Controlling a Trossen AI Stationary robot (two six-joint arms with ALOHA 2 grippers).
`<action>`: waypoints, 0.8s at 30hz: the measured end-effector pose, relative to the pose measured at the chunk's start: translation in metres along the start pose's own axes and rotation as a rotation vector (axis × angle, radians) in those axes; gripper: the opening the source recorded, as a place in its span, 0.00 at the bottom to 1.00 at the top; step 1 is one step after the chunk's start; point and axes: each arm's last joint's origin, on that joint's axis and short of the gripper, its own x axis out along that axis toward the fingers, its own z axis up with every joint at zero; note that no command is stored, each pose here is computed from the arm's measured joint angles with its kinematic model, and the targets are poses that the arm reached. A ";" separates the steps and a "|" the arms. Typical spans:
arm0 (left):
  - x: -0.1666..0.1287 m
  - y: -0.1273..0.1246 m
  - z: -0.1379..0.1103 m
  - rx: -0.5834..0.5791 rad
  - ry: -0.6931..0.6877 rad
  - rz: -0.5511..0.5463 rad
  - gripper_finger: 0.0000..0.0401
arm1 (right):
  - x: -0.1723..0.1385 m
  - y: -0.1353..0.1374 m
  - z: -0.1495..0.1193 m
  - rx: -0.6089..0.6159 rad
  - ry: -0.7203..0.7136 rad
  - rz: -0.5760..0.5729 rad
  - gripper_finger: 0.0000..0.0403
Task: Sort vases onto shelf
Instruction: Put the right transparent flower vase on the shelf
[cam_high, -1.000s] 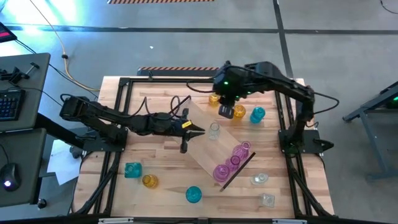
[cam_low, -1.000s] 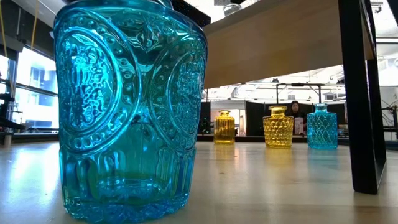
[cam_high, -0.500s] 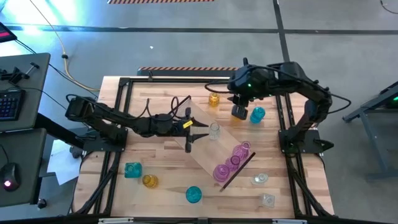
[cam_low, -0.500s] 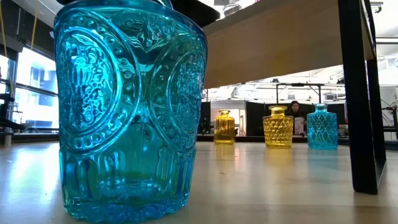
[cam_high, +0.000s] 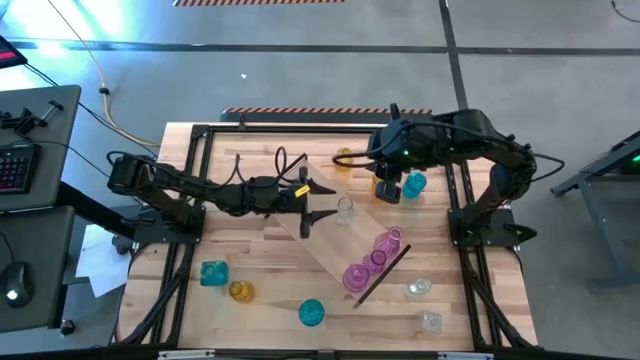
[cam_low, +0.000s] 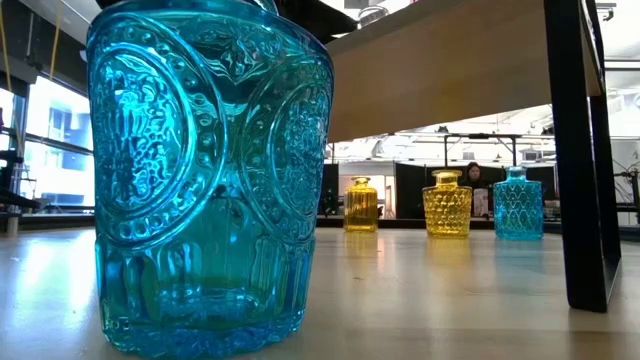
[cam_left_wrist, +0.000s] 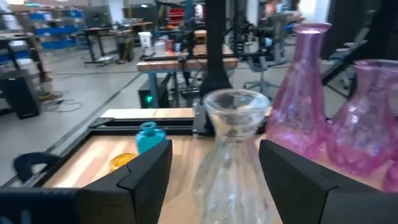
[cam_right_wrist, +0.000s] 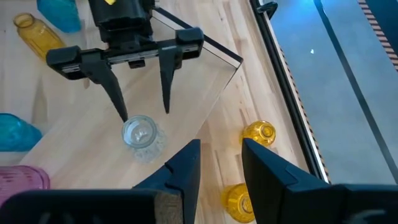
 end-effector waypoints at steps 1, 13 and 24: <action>0.000 0.000 0.001 -0.001 -0.007 -0.013 0.59 | 0.000 0.000 0.000 0.000 0.000 0.000 0.25; 0.000 -0.001 0.003 0.055 -0.036 -0.026 0.59 | 0.000 0.000 0.000 -0.007 0.000 -0.003 0.25; 0.000 -0.001 0.005 0.110 -0.046 0.013 0.59 | 0.000 0.000 0.000 -0.008 0.000 -0.002 0.25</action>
